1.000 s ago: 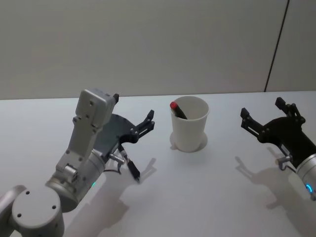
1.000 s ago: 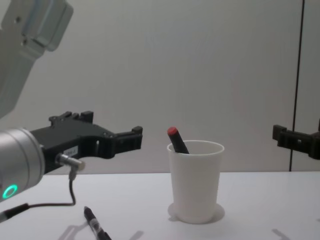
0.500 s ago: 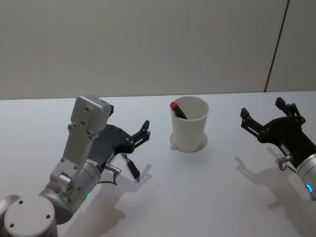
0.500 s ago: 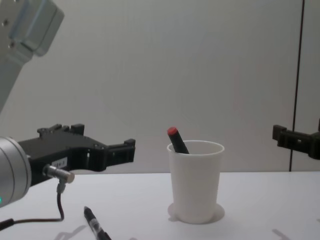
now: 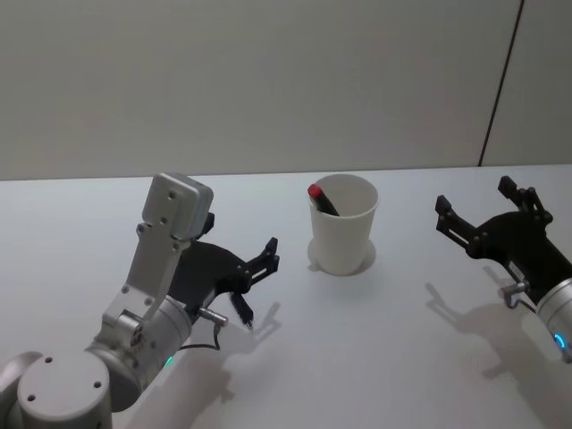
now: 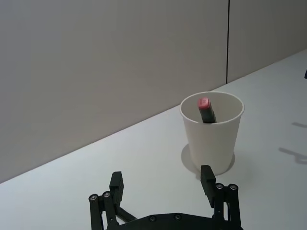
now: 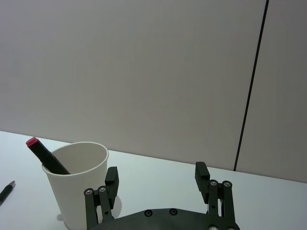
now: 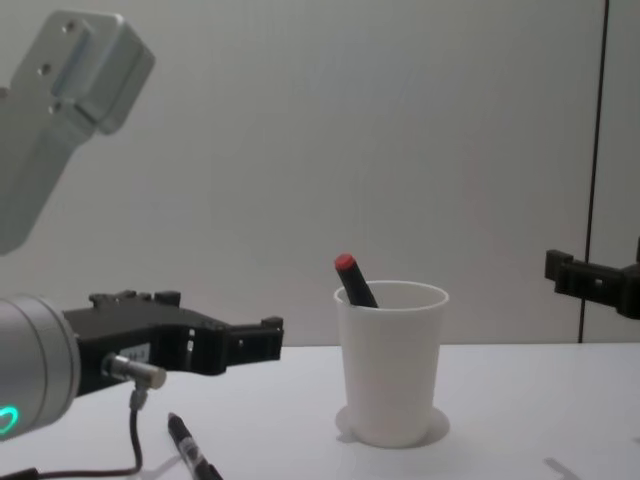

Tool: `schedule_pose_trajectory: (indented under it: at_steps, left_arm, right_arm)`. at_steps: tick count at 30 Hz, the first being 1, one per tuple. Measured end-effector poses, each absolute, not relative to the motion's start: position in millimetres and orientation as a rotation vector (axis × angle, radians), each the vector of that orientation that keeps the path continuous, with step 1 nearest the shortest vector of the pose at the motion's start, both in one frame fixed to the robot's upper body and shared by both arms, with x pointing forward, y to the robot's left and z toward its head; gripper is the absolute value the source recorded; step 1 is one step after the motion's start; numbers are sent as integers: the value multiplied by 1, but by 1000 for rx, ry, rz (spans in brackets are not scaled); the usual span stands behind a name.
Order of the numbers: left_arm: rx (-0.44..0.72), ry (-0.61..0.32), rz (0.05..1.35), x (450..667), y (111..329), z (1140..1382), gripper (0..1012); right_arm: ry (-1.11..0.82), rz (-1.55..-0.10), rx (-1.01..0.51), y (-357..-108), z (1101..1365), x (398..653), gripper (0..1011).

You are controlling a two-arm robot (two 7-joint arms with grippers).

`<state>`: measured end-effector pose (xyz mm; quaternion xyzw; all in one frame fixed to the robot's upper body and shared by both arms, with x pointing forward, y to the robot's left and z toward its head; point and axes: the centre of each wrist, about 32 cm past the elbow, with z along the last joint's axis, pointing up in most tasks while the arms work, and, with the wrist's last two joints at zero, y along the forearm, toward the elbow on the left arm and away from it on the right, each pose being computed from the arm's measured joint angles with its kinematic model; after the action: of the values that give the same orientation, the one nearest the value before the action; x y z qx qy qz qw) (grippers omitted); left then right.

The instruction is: Place the pen into the pen holder.

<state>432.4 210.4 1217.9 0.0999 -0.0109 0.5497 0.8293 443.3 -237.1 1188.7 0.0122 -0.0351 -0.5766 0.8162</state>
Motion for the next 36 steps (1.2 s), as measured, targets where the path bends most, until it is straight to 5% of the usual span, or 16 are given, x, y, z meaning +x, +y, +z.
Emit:
schedule_pose_trajectory:
  at_steps: [36]
  left_arm:
    - [325, 248, 1271, 447, 187, 1200, 1001]
  right_arm:
    - [-75, -1229, 26, -237, 1189, 443, 1001]
